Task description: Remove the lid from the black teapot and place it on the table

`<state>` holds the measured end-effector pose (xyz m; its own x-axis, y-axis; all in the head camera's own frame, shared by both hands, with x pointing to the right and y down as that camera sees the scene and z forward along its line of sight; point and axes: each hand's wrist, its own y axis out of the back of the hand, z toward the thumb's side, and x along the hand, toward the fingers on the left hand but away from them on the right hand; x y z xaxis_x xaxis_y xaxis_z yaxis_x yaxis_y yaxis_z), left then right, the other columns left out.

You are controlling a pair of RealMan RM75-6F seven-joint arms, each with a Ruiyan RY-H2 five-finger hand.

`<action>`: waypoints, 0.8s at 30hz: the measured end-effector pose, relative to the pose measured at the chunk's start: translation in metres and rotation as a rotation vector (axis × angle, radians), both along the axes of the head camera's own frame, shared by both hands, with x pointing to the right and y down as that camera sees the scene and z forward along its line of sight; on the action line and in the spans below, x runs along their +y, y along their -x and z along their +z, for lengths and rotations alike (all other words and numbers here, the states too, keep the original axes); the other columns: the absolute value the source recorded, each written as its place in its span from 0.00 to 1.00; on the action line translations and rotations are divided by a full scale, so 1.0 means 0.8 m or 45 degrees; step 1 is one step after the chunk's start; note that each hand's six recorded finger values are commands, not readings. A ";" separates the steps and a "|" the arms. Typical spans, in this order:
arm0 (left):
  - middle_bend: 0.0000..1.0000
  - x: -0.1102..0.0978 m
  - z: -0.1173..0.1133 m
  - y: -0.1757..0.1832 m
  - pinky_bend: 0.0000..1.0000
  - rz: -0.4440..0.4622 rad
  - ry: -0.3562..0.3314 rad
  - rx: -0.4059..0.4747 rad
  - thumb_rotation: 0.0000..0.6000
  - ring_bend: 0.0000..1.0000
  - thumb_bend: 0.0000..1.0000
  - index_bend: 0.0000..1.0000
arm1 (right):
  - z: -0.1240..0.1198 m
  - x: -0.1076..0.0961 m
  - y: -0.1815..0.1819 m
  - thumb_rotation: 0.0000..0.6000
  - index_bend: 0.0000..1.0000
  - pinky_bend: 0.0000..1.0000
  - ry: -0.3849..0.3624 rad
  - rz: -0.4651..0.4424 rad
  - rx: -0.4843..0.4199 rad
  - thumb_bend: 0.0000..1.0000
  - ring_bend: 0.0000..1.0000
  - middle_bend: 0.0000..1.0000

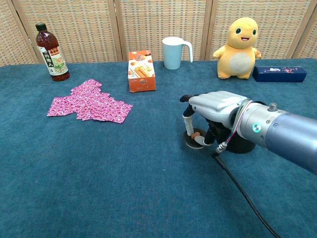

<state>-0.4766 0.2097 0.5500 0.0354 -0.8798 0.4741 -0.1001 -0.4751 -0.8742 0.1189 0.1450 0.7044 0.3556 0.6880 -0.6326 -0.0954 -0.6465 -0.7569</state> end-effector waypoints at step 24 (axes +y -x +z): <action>0.00 0.007 -0.001 -0.013 0.00 0.042 -0.025 -0.015 1.00 0.00 0.12 0.00 | -0.126 -0.008 -0.179 1.00 0.00 0.00 -0.381 -0.081 0.031 0.00 0.00 0.00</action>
